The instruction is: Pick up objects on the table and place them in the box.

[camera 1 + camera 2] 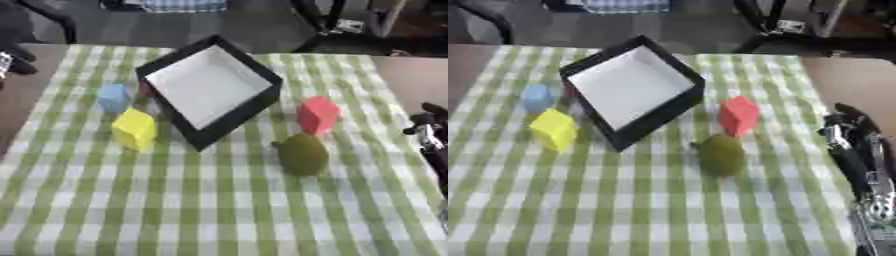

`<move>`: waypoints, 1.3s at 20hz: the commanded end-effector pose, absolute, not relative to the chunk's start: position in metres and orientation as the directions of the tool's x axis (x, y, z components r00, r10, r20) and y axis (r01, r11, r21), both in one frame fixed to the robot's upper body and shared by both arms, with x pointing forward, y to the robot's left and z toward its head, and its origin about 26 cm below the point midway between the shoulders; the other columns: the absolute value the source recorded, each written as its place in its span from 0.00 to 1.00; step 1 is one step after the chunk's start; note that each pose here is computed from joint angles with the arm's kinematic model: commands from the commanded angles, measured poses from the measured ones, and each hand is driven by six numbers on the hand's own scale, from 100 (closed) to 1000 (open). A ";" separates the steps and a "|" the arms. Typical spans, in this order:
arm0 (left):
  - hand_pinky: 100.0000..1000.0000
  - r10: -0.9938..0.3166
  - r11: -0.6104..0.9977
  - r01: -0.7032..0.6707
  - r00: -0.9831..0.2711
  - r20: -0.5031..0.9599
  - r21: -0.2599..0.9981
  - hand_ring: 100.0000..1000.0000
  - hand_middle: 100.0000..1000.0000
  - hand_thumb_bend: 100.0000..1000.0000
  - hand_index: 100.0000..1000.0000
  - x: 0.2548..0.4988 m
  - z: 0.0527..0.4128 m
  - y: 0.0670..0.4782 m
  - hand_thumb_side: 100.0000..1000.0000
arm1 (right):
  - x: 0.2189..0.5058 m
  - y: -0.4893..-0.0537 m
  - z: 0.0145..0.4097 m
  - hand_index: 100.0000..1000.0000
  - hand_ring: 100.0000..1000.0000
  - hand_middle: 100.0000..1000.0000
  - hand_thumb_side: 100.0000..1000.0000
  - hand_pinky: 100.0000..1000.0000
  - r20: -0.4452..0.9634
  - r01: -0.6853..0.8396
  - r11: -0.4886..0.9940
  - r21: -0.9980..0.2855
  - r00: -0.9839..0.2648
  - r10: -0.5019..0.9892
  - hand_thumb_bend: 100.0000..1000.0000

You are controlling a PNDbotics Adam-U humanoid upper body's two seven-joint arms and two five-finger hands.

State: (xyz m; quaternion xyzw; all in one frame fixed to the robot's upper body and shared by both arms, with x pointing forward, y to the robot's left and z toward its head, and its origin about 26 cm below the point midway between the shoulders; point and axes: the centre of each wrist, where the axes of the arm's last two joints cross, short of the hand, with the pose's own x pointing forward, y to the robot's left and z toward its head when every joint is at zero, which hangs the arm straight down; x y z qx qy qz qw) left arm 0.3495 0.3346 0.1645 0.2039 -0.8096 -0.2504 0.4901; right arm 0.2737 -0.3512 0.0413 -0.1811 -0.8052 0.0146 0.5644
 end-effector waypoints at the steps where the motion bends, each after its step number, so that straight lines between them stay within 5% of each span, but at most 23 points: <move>1: 0.62 -0.614 0.756 -0.107 -0.455 0.645 0.645 0.51 0.53 0.11 0.88 0.351 0.182 0.342 0.88 | 0.275 -0.356 0.048 0.79 0.53 0.58 0.46 0.81 0.891 0.284 0.927 -0.246 -0.310 0.331 0.00; 8: 0.70 -0.801 0.428 -0.018 -0.470 0.371 0.904 0.59 0.62 0.33 0.91 0.378 0.223 0.344 0.64 | 0.275 -0.356 0.048 0.79 0.53 0.58 0.46 0.81 0.892 0.274 0.928 -0.253 -0.306 0.333 0.00; 10: 0.73 -0.856 0.247 0.030 -0.461 0.232 0.969 0.64 0.68 0.46 0.92 0.395 0.241 0.341 0.54 | 0.275 -0.355 0.047 0.79 0.53 0.58 0.46 0.81 0.892 0.268 0.929 -0.256 -0.304 0.334 0.00; 14: 0.76 -0.896 -0.050 0.167 -0.444 0.030 0.985 0.68 0.72 0.53 0.92 0.439 0.260 0.332 0.44 | 0.274 -0.355 0.045 0.79 0.53 0.58 0.46 0.81 0.894 0.257 0.930 -0.262 -0.297 0.334 0.00; 19: 0.78 -0.889 -0.255 0.293 -0.445 -0.105 0.922 0.70 0.73 0.51 0.90 0.477 0.249 0.322 0.34 | 0.273 -0.356 0.043 0.79 0.53 0.58 0.46 0.81 0.897 0.255 0.930 -0.265 -0.289 0.335 0.00; 26: 0.77 -0.882 -0.323 0.323 -0.444 -0.159 0.890 0.69 0.72 0.47 0.89 0.494 0.222 0.310 0.30 | 0.273 -0.355 0.042 0.79 0.53 0.58 0.46 0.81 0.899 0.251 0.932 -0.262 -0.288 0.330 0.00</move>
